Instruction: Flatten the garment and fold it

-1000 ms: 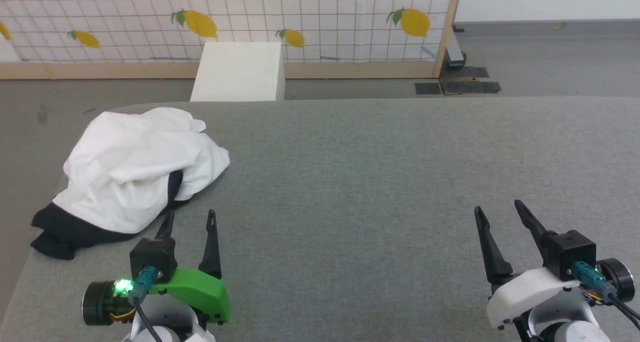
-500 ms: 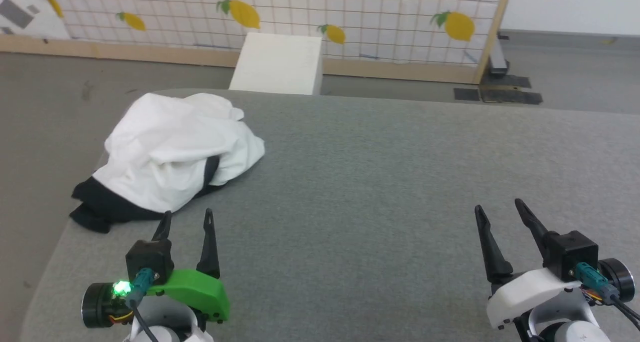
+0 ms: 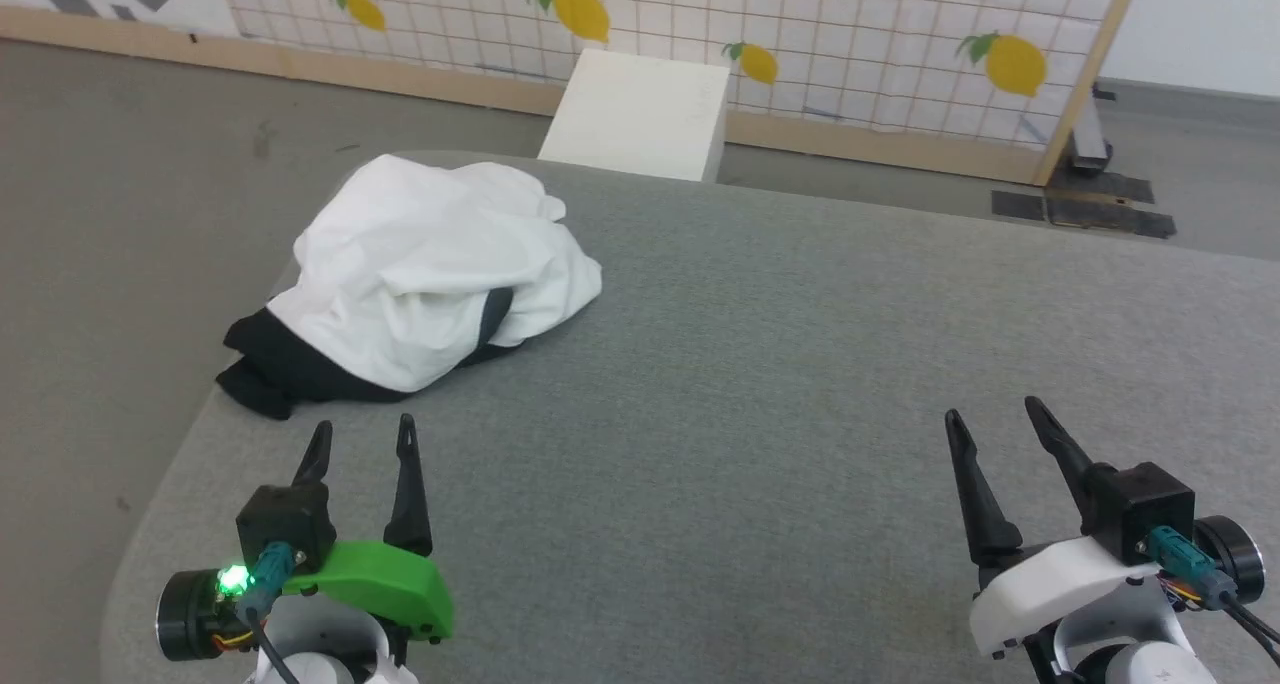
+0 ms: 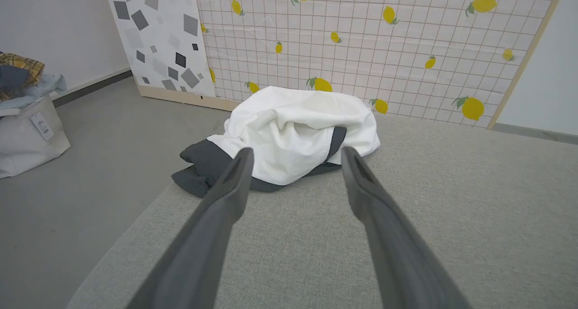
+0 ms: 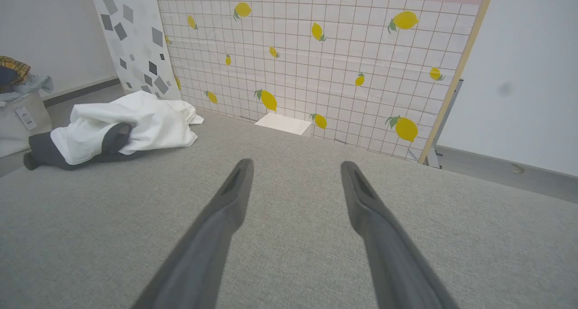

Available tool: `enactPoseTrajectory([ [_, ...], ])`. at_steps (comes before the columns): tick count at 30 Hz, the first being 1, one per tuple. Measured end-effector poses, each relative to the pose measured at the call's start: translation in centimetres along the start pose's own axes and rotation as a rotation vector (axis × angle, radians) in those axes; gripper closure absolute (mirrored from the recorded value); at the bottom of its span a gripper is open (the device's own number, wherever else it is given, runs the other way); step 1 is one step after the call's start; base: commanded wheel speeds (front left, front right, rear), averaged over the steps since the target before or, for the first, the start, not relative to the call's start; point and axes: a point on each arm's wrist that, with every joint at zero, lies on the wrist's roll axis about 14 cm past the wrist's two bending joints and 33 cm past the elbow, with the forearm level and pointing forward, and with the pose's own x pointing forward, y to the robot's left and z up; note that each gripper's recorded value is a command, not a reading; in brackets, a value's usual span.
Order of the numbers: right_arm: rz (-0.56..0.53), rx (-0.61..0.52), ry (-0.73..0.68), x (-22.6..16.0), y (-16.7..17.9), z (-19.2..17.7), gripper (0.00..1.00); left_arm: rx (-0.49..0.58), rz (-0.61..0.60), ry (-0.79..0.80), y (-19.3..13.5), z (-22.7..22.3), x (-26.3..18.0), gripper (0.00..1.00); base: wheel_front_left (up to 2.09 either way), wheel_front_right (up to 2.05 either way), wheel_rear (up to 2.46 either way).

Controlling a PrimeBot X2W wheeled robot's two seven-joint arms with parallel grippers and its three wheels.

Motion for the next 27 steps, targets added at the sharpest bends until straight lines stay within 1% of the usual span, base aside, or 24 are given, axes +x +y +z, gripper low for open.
enactPoseTrajectory([
  [13, 0.07, 0.013, -0.009, 1.4, 2.2, 0.0, 0.0, -0.01, 0.075, -0.023, 2.4, 0.3, -1.1, 0.0, 0.0, 0.0, 0.0],
  [27, 0.124, 0.023, -0.022, 2.8, 3.9, 0.1, 0.0, -0.033, 0.135, -0.034, 4.3, 0.2, -2.2, 0.0, 0.0, 0.0, 0.0],
])
